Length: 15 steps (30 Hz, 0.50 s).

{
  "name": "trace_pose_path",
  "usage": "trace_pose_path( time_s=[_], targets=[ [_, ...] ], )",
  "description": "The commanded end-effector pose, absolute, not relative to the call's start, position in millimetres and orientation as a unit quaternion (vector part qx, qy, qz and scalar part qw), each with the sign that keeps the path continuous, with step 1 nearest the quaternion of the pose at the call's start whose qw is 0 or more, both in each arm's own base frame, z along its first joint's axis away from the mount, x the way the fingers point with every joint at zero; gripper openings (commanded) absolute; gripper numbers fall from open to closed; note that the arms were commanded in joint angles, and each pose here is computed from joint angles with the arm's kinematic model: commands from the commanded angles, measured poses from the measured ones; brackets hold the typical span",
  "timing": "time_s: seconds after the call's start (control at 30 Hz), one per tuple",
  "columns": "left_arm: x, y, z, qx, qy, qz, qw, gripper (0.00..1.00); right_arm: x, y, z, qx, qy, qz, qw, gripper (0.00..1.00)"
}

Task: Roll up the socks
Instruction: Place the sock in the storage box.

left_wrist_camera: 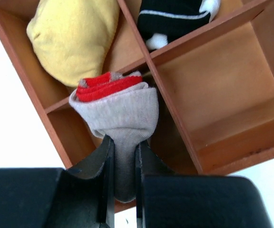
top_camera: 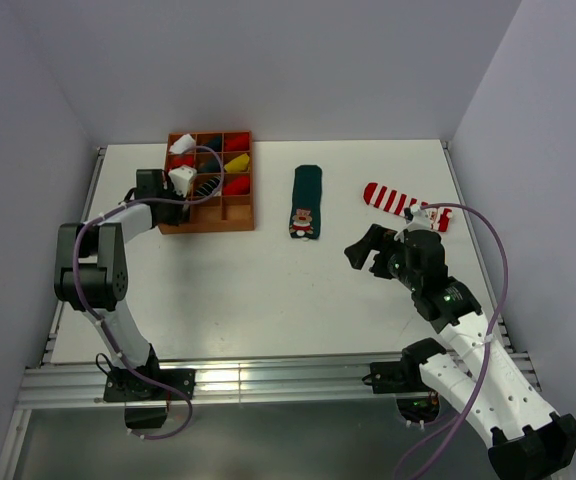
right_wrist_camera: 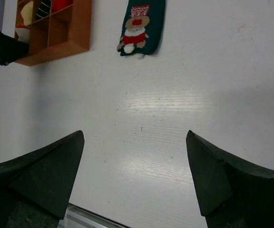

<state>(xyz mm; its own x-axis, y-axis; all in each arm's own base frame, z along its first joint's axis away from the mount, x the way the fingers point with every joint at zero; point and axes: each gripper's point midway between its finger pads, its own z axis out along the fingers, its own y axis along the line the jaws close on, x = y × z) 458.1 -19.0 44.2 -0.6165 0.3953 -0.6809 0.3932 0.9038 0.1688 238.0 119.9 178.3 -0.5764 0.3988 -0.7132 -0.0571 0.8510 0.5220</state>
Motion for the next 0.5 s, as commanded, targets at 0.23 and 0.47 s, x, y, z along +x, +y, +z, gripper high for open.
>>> trace_pose_path(
  time_s=[0.23,0.47],
  targets=[
    [420.3,-14.4,31.1,0.211,0.923,-0.015,0.322,0.01,239.9,119.5,189.1,0.09,0.838,0.256,0.473,0.94],
    [423.4,-10.8,16.6,0.202,0.933,-0.011,0.296,0.22,239.5,115.6,187.6,0.092,0.839,0.246,0.476,0.94]
  ],
)
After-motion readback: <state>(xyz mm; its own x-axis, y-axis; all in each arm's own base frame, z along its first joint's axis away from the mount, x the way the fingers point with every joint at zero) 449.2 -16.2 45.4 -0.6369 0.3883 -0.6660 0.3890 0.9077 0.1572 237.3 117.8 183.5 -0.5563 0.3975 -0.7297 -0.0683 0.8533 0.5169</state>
